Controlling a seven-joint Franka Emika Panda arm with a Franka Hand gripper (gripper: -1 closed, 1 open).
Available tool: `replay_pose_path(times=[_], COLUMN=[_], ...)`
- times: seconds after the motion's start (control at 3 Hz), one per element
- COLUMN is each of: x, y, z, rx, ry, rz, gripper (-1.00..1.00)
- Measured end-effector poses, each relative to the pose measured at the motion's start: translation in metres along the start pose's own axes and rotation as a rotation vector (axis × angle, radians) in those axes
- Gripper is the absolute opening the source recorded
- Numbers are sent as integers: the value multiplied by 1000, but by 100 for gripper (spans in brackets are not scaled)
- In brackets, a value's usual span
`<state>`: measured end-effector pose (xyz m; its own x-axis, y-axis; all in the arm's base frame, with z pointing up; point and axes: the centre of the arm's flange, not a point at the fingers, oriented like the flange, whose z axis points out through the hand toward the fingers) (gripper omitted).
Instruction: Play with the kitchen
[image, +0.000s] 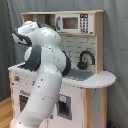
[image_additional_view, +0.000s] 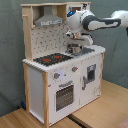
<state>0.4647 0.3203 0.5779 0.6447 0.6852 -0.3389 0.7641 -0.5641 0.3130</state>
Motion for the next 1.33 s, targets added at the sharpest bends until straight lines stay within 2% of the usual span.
replay_pose_path(times=[0.67,1.33], x=[-19,-34], y=[10,23], z=[8,25], rx=[6,13], ry=[4,7], rz=[6,22], gripper=[-100,-100])
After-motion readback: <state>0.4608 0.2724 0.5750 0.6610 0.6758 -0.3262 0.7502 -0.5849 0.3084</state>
